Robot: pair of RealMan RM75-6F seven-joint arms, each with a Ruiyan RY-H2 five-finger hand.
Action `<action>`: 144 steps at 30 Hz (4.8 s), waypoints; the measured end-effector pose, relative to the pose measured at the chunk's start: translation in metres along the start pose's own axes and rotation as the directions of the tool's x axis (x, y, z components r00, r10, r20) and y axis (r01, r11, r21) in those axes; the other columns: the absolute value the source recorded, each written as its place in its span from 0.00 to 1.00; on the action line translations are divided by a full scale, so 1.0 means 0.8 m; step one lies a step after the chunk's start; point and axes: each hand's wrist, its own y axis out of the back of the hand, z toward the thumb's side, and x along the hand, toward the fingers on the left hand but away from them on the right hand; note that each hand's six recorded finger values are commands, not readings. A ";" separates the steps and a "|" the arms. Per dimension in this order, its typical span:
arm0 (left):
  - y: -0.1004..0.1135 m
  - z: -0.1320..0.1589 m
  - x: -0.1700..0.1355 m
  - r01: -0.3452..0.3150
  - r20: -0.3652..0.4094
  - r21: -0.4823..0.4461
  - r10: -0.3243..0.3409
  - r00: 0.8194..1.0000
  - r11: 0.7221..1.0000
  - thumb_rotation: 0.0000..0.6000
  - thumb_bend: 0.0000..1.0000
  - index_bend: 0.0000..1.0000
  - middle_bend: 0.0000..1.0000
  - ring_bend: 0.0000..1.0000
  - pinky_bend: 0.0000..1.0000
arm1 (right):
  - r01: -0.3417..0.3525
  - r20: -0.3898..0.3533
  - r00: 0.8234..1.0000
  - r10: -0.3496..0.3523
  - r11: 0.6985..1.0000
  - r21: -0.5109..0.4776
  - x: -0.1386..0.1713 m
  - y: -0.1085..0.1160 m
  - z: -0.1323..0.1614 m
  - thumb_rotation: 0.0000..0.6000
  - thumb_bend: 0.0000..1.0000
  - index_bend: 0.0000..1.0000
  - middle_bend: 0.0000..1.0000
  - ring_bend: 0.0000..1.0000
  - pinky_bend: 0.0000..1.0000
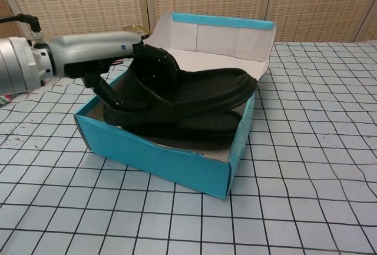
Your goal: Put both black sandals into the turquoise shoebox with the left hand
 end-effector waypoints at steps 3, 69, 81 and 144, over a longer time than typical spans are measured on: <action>-0.007 -0.005 0.005 0.013 -0.016 0.008 -0.013 1.000 1.000 1.00 0.55 0.30 0.51 0.55 0.47 | 0.004 0.000 1.000 -0.004 1.000 -0.003 0.001 0.001 0.000 1.00 0.13 0.00 0.00 0.00 0.00; -0.094 -0.055 0.017 0.134 -0.143 0.137 -0.114 0.983 0.982 1.00 0.45 0.00 0.00 0.00 0.11 | -0.010 -0.010 1.000 0.010 1.000 -0.004 0.002 -0.001 0.001 1.00 0.13 0.00 0.00 0.00 0.00; -0.066 -0.055 0.011 0.092 -0.126 0.054 -0.085 0.988 0.994 1.00 0.43 0.00 0.00 0.00 0.07 | -0.006 -0.011 1.000 0.006 1.000 -0.006 0.003 0.001 0.001 1.00 0.13 0.00 0.00 0.00 0.00; -0.019 -0.015 -0.040 -0.071 -0.004 0.006 0.071 0.997 0.997 1.00 0.38 0.00 0.01 0.00 0.10 | 0.013 -0.007 1.000 -0.013 1.000 -0.007 0.006 0.006 0.000 1.00 0.13 0.00 0.00 0.00 0.00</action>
